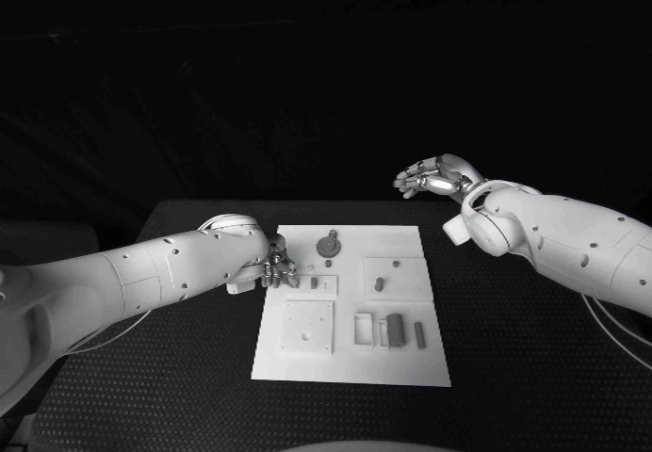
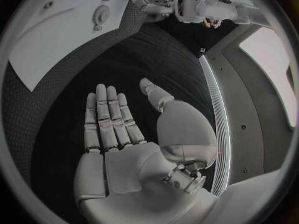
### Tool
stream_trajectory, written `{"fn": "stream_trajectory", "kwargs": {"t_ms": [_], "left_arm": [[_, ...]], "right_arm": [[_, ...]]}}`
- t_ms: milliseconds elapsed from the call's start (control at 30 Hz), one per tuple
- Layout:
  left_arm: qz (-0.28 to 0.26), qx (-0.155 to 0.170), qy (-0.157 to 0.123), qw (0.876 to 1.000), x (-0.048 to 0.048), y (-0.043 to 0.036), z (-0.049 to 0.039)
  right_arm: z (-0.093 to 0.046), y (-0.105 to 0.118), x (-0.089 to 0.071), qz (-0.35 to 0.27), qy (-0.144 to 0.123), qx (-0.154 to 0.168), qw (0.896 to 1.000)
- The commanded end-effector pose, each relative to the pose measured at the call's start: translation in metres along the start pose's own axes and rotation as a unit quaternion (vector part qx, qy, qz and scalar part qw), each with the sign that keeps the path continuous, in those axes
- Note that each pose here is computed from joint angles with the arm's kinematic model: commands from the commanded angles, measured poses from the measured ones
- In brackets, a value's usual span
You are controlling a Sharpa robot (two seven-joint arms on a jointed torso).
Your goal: Assemble the parts on the task board
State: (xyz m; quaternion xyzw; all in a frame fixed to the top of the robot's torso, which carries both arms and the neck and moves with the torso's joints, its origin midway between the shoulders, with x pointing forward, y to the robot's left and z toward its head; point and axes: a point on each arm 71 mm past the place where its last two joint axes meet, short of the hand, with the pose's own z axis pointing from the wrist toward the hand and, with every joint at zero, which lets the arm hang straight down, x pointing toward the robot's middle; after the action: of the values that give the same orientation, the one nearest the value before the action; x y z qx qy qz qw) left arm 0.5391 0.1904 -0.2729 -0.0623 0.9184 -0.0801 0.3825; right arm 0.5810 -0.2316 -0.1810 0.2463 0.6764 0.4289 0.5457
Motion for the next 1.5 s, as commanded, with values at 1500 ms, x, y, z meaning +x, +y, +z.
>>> {"fn": "stream_trajectory", "kwargs": {"t_ms": [1500], "left_arm": [[-0.119, 0.017, 0.018, 0.993, 0.0021, 0.0043, -0.0063]], "right_arm": [[-0.0009, -0.0003, -0.0001, 0.001, 0.004, -0.003, 1.0]]}}
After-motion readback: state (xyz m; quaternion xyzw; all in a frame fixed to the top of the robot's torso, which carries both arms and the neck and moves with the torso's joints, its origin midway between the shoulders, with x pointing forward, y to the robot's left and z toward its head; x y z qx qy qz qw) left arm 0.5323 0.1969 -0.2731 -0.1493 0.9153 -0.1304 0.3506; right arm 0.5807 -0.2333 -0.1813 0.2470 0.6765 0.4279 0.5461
